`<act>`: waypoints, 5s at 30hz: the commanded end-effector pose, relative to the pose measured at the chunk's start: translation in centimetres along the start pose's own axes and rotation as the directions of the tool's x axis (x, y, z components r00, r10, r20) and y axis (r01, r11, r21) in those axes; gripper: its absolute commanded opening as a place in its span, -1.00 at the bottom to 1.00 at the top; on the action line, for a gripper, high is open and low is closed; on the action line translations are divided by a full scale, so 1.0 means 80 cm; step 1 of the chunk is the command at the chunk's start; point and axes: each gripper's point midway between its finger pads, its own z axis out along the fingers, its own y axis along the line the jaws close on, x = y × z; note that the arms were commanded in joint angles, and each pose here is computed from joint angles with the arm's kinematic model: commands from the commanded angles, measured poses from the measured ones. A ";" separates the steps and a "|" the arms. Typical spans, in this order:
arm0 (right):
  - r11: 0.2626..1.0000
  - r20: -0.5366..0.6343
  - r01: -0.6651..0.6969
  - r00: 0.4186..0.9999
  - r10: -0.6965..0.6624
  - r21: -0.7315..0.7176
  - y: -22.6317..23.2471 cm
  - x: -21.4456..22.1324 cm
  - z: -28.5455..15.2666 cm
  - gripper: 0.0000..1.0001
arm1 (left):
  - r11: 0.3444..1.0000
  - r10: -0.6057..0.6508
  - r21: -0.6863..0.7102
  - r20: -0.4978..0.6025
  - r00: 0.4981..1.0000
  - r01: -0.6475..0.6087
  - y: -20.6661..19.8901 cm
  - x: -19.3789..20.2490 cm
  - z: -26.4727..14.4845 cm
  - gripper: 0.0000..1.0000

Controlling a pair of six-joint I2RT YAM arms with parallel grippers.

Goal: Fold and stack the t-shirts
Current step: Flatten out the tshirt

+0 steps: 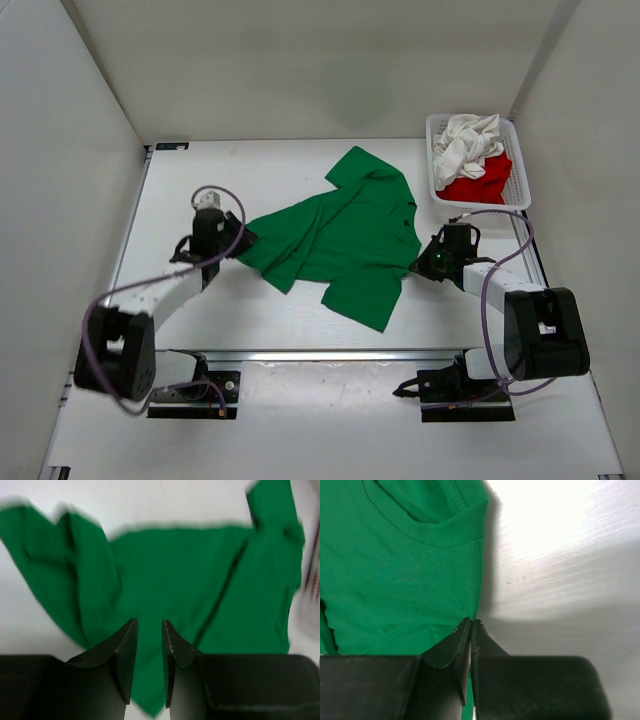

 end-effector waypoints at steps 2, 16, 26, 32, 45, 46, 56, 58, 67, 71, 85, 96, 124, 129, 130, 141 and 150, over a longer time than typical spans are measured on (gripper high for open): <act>0.998 0.048 0.026 0.999 -0.023 -0.064 0.020 -0.013 -0.001 -1.00 | 0.993 0.120 0.019 -0.096 0.988 -0.119 -0.008 0.100 -0.044 -0.29; 0.994 0.058 0.048 0.997 -0.042 -0.097 0.031 -0.012 -0.006 -0.99 | 0.949 0.315 0.037 -0.201 0.928 -0.314 -0.023 0.182 -0.031 0.05; 0.994 0.051 0.024 0.999 -0.018 -0.109 0.029 -0.008 -0.005 -1.00 | 0.862 0.474 -0.038 -0.293 0.830 -0.505 0.004 0.208 -0.020 -0.02; 0.992 0.061 0.034 0.998 -0.027 -0.122 0.034 -0.009 -0.009 -1.00 | 0.847 0.495 -0.044 -0.296 0.817 -0.529 -0.003 0.202 -0.020 -0.94; 0.991 0.014 0.015 1.000 -0.013 -0.130 0.033 0.001 0.002 -1.00 | 0.906 0.421 -0.119 0.134 0.897 -0.407 -0.173 -0.186 0.089 -0.52; 0.990 0.014 0.018 1.000 -0.017 -0.138 0.037 0.000 0.001 -1.00 | 0.874 0.459 -0.195 0.029 0.888 -0.445 -0.164 -0.204 0.121 -0.01; 0.989 -0.004 0.053 0.999 -0.054 -0.137 0.041 0.014 -0.001 -1.00 | 0.950 0.276 -0.177 0.086 0.957 -0.258 -0.075 -0.178 0.076 0.43; 0.988 -0.007 0.062 0.998 -0.064 -0.142 0.041 0.020 -0.003 -1.00 | 0.965 0.200 -0.177 0.020 0.980 -0.194 -0.029 -0.133 0.063 0.14; 0.979 0.011 0.088 0.996 -0.088 -0.183 0.053 0.022 -0.014 -0.99 | 0.945 -0.131 -0.287 0.098 0.987 0.154 0.141 -0.103 0.023 -0.14; 0.978 0.016 0.090 0.996 -0.089 -0.186 0.053 0.021 -0.015 -1.00 | 0.931 -0.194 -0.304 0.061 0.979 0.203 0.166 -0.092 0.043 -0.06; 0.979 0.023 0.081 0.997 -0.078 -0.185 0.052 0.018 -0.015 -1.00 | 0.929 -0.164 -0.342 -0.037 0.986 0.142 0.162 -0.051 0.079 -0.30; 0.981 0.016 0.075 0.997 -0.073 -0.181 0.048 0.021 -0.017 -1.00 | 0.935 -0.153 -0.318 0.045 0.987 0.159 0.154 -0.078 0.074 -0.85; 0.981 -0.077 0.192 0.979 -0.191 0.002 0.029 0.084 -0.085 -0.32 | 0.993 -0.029 -0.112 -0.006 1.000 0.028 0.099 0.091 -0.110 -1.00; 0.971 -0.211 0.214 0.959 -0.189 0.104 -0.007 0.158 -0.094 -0.43 | 0.999 0.043 -0.027 -0.017 0.999 -0.043 0.076 0.106 -0.113 -1.00; 0.973 -0.231 0.197 0.959 -0.164 0.123 -0.016 0.169 -0.093 -0.44 | 0.999 0.052 -0.004 -0.004 0.999 -0.052 0.067 0.101 -0.115 -1.00; 0.955 -0.315 0.227 0.936 -0.161 0.189 -0.015 0.207 -0.097 -0.42 | 0.989 0.123 0.088 -0.055 0.991 -0.118 0.040 0.130 -0.118 -1.00; 0.926 -0.393 0.278 0.905 -0.163 0.255 -0.022 0.217 -0.094 -0.76 | 0.987 0.120 0.110 -0.050 0.992 -0.114 0.036 0.133 -0.118 -1.00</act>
